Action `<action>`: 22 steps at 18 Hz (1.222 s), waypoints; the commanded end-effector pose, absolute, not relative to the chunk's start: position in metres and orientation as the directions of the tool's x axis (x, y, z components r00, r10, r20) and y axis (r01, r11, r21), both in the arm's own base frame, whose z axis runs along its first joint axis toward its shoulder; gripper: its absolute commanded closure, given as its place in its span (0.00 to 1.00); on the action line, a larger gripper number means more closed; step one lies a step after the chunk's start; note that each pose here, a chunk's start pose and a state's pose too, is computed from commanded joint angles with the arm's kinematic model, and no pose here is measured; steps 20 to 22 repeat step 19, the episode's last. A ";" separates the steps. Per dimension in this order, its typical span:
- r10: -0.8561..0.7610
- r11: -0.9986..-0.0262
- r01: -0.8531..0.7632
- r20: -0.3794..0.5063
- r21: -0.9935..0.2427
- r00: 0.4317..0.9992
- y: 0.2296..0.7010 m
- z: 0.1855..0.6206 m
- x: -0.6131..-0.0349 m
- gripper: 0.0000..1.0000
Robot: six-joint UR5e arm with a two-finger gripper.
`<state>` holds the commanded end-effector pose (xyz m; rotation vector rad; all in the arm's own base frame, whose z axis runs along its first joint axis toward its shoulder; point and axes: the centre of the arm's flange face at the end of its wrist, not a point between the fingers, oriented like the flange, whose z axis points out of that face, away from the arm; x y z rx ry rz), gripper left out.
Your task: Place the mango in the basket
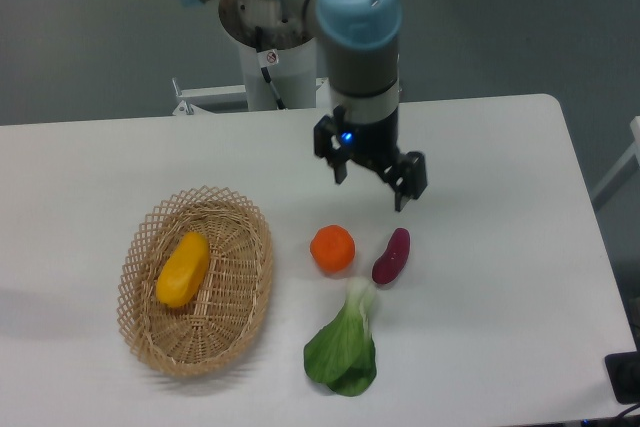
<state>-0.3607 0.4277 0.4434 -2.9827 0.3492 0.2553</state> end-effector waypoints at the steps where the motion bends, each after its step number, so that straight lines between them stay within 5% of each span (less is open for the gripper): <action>1: -0.219 -0.965 -0.241 -0.181 -0.107 0.959 0.427 0.444 -0.361 0.00; 22: -0.210 -0.963 -0.234 -0.178 -0.131 0.961 0.424 0.447 -0.360 0.00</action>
